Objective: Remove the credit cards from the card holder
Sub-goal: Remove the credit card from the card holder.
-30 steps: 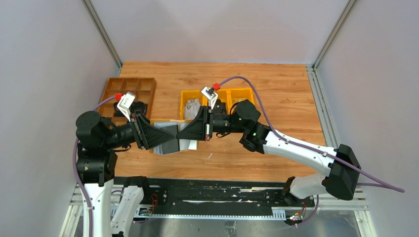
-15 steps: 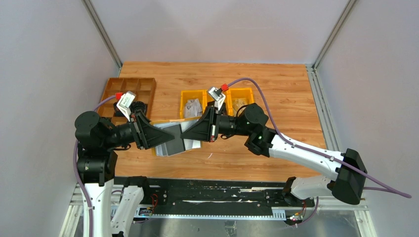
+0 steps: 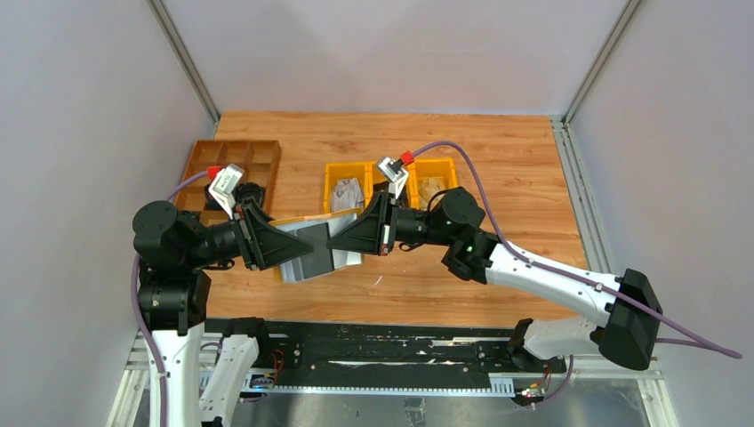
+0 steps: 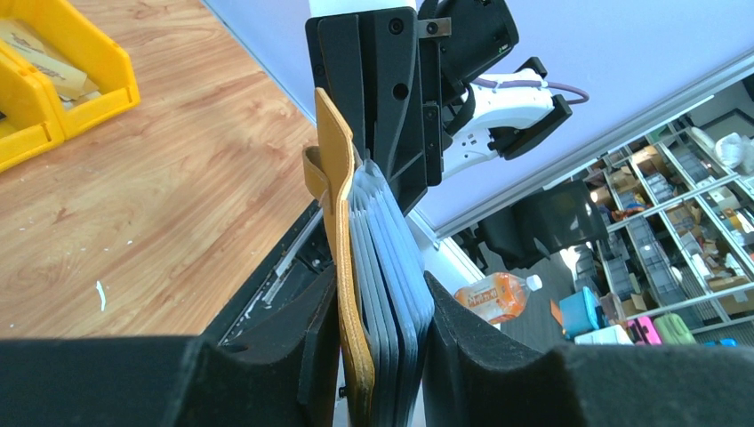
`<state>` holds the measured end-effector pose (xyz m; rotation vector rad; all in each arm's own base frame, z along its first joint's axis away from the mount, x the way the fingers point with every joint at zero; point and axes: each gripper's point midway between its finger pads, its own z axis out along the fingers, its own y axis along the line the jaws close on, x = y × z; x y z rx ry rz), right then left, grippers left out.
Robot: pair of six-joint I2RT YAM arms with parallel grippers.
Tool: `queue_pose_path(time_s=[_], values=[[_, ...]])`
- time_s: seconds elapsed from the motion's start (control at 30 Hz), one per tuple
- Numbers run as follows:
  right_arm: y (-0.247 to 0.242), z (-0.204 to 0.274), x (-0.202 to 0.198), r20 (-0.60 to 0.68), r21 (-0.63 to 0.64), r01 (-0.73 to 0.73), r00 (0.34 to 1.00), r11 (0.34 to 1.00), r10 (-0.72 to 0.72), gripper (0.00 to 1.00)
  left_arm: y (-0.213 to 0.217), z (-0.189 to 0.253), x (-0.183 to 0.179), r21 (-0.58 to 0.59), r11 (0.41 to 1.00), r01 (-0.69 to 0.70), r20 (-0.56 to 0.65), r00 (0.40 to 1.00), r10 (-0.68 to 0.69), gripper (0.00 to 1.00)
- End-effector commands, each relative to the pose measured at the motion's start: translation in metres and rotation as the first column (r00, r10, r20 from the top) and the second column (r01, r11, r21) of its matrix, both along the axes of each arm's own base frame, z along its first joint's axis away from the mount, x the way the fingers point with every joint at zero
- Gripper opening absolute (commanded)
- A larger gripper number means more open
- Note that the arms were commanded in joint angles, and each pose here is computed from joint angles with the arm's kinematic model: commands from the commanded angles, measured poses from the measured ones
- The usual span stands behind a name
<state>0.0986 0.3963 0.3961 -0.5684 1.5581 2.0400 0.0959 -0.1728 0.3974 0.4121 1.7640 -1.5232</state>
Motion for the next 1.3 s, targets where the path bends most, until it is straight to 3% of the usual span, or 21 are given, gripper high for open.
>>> queue_pose_path(time_s=[0.0, 0.13, 0.3, 0.4, 0.47, 0.63, 0.7, 0.87, 1.13, 1.27], values=[[-0.001, 0.004, 0.013, -0.007, 0.016, 0.051, 0.999, 0.999, -0.051, 0.0, -0.002, 0.009, -0.017, -0.004, 0.998, 0.062, 0.04, 0.997, -0.062, 0.28], [-0.004, 0.002, 0.011, -0.009, 0.016, 0.053, 0.999, 0.998, -0.053, 0.0, -0.002, 0.011, -0.017, -0.005, 0.998, 0.059, 0.041, 0.997, -0.059, 0.18], [-0.001, 0.001, 0.003, -0.01, 0.019, 0.0, 1.0, 1.0, 0.0, 0.31, -0.001, 0.012, -0.011, -0.008, 1.0, 0.021, 0.04, 0.999, -0.021, 0.1], [0.005, -0.001, 0.002, -0.012, 0.006, -0.017, 1.0, 1.0, 0.017, 0.36, -0.001, 0.016, -0.009, -0.012, 1.0, 0.013, 0.036, 0.999, -0.013, 0.09], [0.008, 0.0, 0.002, -0.016, 0.006, -0.029, 0.999, 1.0, 0.029, 0.32, -0.001, 0.019, -0.011, -0.011, 1.0, 0.019, 0.042, 0.999, -0.019, 0.09], [0.005, 0.005, 0.0, -0.014, 0.031, -0.029, 0.999, 0.999, 0.029, 0.09, -0.001, 0.019, -0.01, -0.009, 1.0, 0.011, 0.047, 0.999, -0.011, 0.1], [0.002, 0.005, 0.0, -0.014, 0.039, -0.021, 1.0, 0.999, 0.021, 0.0, -0.001, 0.019, -0.009, -0.009, 1.0, 0.008, 0.045, 0.999, -0.008, 0.16], [-0.004, 0.004, 0.001, -0.018, 0.04, -0.004, 1.0, 0.999, 0.004, 0.0, 0.0, 0.018, -0.007, 0.0, 1.0, -0.022, 0.065, 0.998, 0.022, 0.36], [-0.005, 0.009, 0.007, -0.033, 0.055, 0.035, 0.999, 0.998, -0.034, 0.0, 0.0, 0.003, -0.015, 0.001, 1.0, -0.012, 0.036, 0.999, 0.012, 0.43], [0.001, 0.011, 0.009, -0.059, 0.074, 0.026, 0.998, 0.997, -0.022, 0.0, 0.0, -0.003, -0.015, -0.003, 1.0, -0.019, 0.025, 1.0, 0.019, 0.36]])
